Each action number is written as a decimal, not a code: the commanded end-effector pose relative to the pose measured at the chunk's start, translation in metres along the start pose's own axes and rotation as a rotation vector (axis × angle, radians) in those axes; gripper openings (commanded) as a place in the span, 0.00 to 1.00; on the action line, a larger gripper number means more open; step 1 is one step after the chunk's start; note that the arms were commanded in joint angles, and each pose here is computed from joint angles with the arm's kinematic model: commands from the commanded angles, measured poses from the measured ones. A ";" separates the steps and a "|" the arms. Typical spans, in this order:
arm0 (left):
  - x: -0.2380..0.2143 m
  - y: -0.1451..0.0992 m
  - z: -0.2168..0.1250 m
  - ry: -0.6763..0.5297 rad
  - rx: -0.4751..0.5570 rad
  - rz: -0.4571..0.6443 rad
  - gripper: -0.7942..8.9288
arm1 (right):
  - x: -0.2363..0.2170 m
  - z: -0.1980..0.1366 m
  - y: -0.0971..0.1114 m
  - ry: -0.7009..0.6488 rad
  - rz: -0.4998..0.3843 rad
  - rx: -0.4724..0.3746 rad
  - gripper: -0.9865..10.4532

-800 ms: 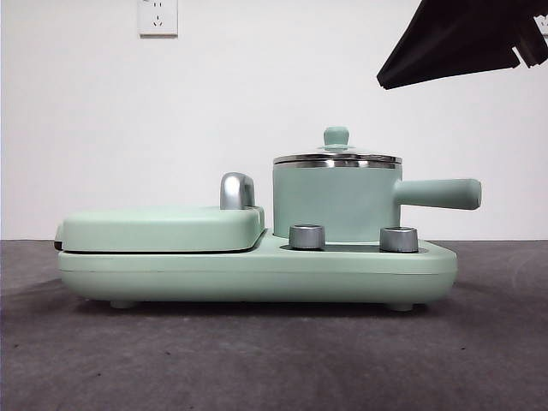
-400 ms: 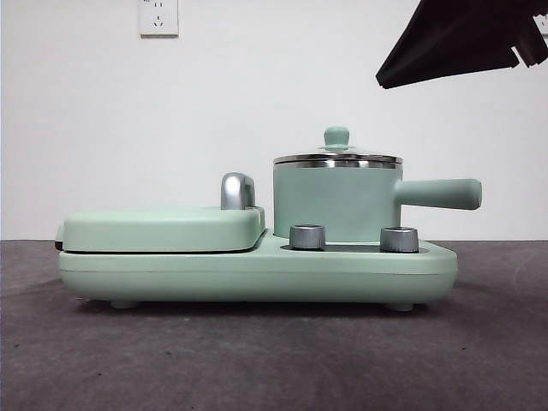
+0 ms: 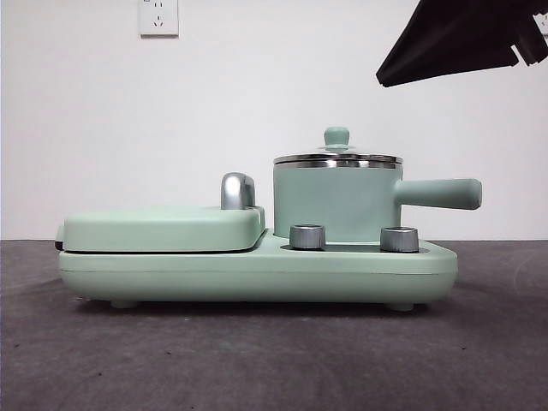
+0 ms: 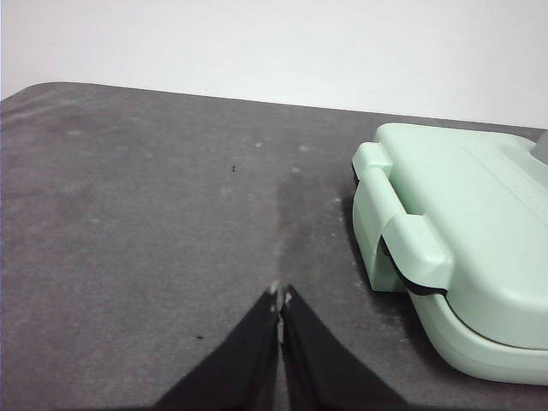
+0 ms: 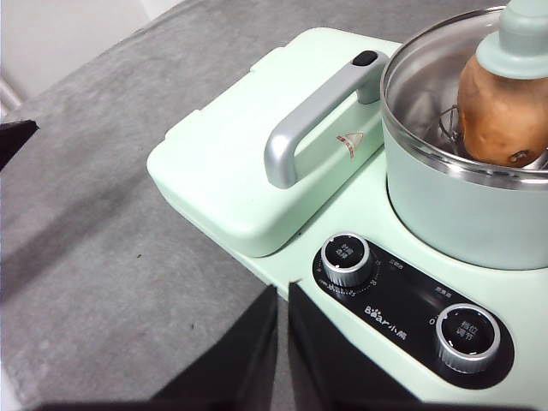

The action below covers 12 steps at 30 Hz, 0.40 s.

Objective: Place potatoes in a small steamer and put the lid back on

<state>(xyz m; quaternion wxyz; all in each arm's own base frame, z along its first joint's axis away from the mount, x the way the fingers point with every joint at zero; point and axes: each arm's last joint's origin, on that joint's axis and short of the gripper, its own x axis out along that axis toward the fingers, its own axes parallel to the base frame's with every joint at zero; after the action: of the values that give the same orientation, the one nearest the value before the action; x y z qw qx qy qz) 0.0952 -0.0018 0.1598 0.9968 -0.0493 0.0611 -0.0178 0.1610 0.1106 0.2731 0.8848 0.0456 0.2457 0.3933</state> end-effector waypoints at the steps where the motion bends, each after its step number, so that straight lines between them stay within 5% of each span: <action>1: 0.002 0.000 -0.005 0.007 -0.005 -0.001 0.09 | 0.000 0.005 0.003 -0.024 0.013 -0.009 0.10; 8: 0.002 0.000 -0.005 0.007 -0.005 -0.001 0.09 | 0.000 0.009 0.003 -0.056 0.017 -0.021 0.10; 12: 0.002 0.000 -0.005 0.007 -0.005 -0.001 0.09 | -0.002 0.010 0.000 -0.075 -0.056 -0.165 0.10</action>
<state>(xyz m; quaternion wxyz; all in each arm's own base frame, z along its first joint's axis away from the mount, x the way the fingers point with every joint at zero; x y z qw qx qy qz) 0.0952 -0.0018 0.1599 0.9968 -0.0493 0.0609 -0.0178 0.1636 0.1099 0.2777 0.8995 0.0181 0.2064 0.3846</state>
